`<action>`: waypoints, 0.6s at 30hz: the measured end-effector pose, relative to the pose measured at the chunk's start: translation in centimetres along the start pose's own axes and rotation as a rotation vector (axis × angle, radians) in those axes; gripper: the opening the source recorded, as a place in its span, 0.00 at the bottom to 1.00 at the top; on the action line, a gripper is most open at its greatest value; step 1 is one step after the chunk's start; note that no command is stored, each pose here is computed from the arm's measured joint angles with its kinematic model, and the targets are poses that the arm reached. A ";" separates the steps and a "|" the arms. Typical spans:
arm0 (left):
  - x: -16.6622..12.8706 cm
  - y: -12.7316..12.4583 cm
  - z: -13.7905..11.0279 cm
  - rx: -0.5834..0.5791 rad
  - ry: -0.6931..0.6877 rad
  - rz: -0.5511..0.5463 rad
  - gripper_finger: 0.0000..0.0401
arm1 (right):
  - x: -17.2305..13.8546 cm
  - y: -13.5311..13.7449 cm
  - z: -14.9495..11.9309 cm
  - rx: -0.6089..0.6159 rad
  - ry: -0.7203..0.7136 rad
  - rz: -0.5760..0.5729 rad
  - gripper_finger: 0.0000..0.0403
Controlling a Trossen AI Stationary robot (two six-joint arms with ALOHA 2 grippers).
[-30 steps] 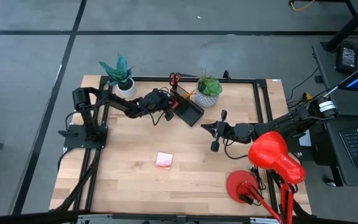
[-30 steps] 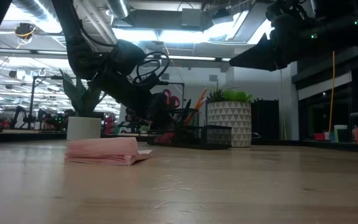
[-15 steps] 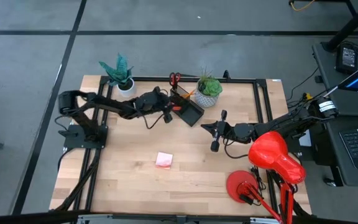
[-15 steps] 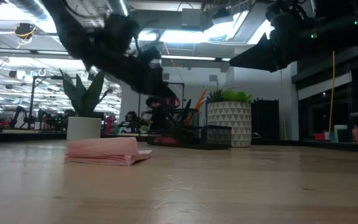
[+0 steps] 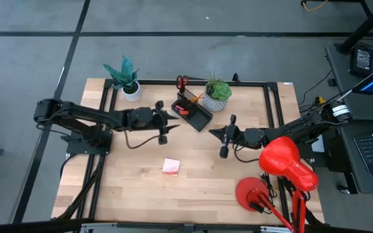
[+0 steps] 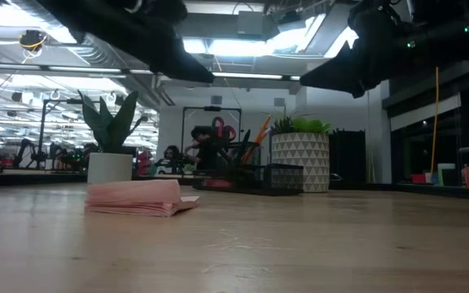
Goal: Pick and place office supplies into organizer
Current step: Put the pink sticky notes into the black desk organizer
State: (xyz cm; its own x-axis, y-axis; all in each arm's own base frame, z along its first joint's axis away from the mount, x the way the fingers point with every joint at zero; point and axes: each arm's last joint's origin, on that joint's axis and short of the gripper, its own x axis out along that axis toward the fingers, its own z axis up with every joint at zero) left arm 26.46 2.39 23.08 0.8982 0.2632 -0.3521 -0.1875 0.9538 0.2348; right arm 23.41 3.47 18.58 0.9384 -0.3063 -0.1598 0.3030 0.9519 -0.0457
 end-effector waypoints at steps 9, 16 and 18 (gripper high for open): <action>-2.2 -3.8 -0.4 0.053 0.101 -0.165 0.32 | -0.5 1.3 0.2 0.034 -0.020 0.148 0.02; -3.3 -6.4 -0.6 0.056 0.129 -0.250 0.30 | -1.1 2.2 0.4 0.040 -0.040 0.195 0.02; -3.6 -7.0 -0.5 0.043 0.129 -0.271 0.29 | -1.2 2.4 0.4 0.042 -0.039 0.205 0.02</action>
State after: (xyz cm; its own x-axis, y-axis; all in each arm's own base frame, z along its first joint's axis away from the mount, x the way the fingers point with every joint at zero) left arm 24.36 -5.10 22.21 0.8547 0.0188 -0.5188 0.0718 0.9854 0.1541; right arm 23.06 6.15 19.04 0.9866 -0.1074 -0.1227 0.1112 0.9935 0.0248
